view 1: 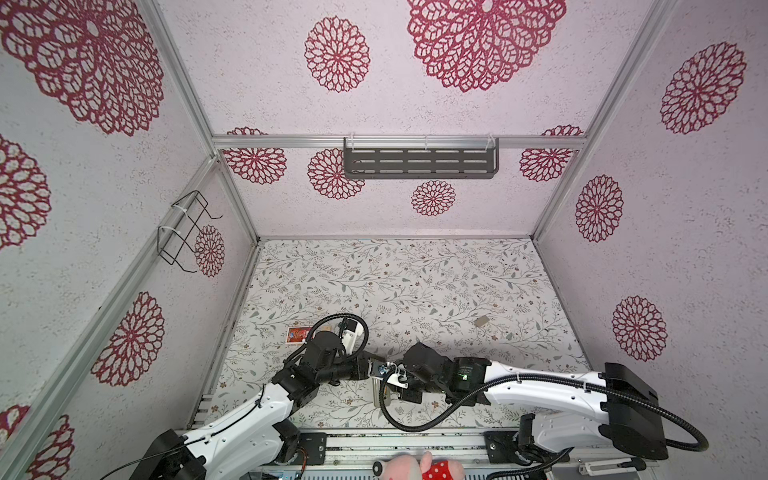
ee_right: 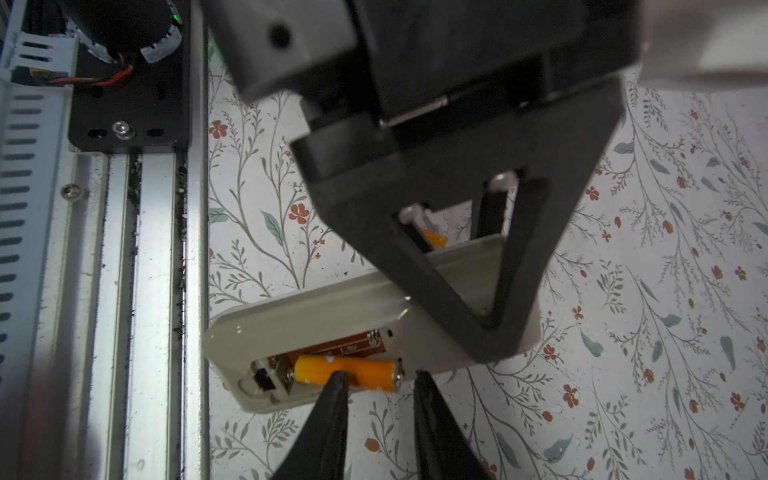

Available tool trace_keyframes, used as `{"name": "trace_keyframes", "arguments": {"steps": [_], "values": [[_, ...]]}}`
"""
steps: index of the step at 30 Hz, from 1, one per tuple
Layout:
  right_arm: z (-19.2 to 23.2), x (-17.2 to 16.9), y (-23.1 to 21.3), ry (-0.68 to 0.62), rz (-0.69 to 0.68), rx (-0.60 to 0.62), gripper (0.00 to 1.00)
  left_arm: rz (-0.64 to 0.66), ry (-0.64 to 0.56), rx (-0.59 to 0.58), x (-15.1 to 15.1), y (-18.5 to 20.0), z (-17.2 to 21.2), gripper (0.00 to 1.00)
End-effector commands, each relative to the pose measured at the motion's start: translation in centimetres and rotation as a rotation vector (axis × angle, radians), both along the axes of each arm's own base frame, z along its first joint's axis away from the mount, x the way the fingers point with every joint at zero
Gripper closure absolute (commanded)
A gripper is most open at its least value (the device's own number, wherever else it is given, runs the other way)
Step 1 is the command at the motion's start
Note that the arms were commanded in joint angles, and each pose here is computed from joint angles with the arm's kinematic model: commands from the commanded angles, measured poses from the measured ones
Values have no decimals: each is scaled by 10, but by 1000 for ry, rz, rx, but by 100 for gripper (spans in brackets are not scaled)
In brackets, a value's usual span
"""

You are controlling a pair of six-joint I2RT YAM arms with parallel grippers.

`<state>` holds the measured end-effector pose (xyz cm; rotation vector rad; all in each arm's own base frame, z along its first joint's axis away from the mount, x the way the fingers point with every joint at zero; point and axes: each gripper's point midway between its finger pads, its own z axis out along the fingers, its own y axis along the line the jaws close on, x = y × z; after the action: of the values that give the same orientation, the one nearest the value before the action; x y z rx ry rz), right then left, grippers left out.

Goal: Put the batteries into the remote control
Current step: 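Open the right gripper to release the battery into the compartment, then press the battery down into the compartment with the right gripper fingers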

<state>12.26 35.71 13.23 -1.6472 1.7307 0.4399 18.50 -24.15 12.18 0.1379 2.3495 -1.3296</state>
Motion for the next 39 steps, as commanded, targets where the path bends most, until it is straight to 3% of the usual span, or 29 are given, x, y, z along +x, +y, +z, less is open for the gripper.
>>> {"name": "trace_keyframes", "arguments": {"steps": [1, 39], "values": [[14, -1, 8, -5, 15, 28, 72, -32, -47, -38, 1, -8, 16, 100], [-16, -21, 10, 5, 84, -89, 79, -23, -58, -41, 0, -7, 19, 100]]}}
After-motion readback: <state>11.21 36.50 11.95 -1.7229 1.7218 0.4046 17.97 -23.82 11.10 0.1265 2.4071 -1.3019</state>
